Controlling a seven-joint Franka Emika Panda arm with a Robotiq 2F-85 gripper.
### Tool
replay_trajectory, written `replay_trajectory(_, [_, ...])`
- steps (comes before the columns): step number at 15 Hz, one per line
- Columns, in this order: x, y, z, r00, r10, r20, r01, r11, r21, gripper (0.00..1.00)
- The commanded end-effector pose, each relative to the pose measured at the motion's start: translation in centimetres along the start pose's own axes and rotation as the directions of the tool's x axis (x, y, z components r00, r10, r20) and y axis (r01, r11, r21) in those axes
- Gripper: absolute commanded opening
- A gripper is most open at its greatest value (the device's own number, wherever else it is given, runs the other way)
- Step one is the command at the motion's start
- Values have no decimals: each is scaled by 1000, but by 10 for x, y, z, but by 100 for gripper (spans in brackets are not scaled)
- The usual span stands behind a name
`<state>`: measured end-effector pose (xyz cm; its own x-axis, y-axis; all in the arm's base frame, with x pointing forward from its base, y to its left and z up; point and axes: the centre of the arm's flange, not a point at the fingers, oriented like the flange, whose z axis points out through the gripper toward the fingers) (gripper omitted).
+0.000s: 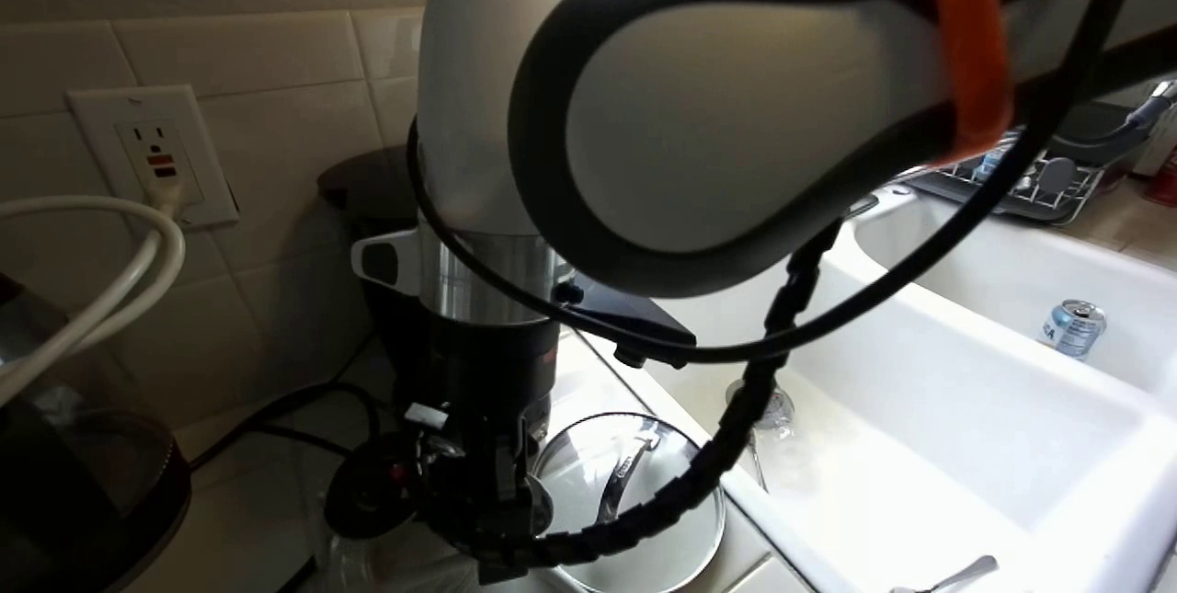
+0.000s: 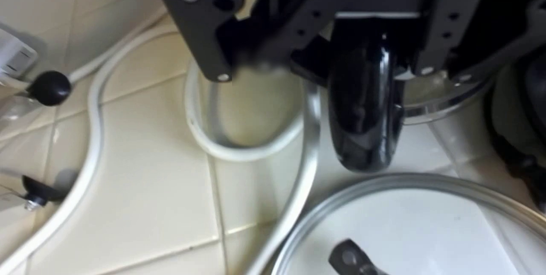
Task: Remove the kettle from the coffee machine
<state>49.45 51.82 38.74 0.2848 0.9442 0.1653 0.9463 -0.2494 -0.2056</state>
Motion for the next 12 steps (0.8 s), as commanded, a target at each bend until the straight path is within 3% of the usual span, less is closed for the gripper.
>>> replay_trajectory(1, [-8,24,20,983,125,133,-113,989,-95,0])
replay_trajectory(4, [-11,25,22,966,183,181,-159,977,-140,0])
replay_trajectory(5, [-10,24,21,962,200,187,-172,973,-157,25])
replay_trajectory(6, [-9,21,19,958,215,191,-179,965,-190,26])
replay_trajectory(12, [5,-3,7,946,264,188,-193,925,-326,70])
